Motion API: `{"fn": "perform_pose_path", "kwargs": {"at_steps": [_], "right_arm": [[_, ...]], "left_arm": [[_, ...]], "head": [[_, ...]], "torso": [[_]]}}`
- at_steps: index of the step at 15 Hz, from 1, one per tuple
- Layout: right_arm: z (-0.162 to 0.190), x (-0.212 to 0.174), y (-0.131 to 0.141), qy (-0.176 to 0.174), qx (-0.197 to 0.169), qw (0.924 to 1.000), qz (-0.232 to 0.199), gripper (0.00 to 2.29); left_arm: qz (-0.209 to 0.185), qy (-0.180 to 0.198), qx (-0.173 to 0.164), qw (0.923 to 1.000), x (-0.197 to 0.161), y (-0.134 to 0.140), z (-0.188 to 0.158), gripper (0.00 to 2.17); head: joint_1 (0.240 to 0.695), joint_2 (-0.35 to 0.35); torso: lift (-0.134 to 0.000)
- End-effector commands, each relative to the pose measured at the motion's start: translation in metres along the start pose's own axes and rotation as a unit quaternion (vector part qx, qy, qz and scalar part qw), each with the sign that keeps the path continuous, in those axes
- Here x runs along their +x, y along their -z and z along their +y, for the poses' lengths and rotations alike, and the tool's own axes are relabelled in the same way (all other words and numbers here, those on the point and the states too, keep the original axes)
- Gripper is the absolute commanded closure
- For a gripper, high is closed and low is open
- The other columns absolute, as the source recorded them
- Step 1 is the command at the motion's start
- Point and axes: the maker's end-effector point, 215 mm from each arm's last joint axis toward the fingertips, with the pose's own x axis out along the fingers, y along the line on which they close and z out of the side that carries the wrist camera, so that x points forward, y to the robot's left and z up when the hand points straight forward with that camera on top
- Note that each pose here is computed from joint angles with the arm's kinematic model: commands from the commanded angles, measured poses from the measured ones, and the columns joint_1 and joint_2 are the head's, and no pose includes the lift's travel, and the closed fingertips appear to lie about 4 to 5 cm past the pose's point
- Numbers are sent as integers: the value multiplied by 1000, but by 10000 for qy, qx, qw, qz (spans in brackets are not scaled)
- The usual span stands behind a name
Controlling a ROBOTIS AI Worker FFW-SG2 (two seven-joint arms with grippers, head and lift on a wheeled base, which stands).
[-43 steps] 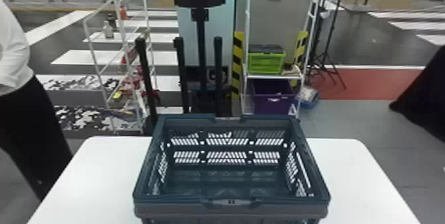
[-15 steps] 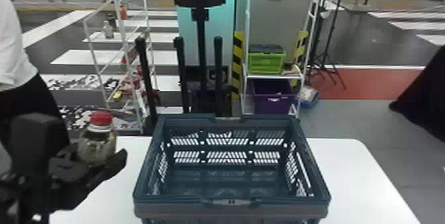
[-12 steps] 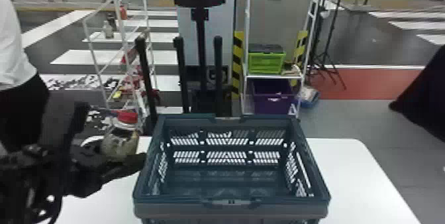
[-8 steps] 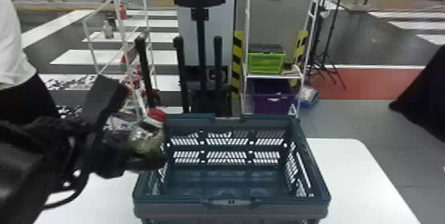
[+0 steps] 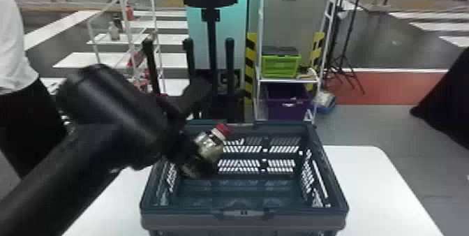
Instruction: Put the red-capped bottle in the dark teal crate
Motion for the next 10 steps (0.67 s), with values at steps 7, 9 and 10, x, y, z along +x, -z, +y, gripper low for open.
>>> {"fn": "perform_pose_path", "kwargs": {"at_steps": [7, 9, 10], "right_arm": [[1, 0, 2, 27, -10, 10000, 18, 151], [1, 0, 2, 40, -2, 10000, 9, 151], [1, 0, 2, 46, 3, 10000, 7, 151]], "left_arm": [[382, 739, 1758, 9809, 130, -29, -45, 2145], [617, 753, 2198, 9707, 149, -17, -55, 2142], [647, 789, 2275, 9684, 154, -13, -58, 2142]], "head": [[499, 0], [499, 0], [499, 0]], "torso": [[0], [0], [0]]}}
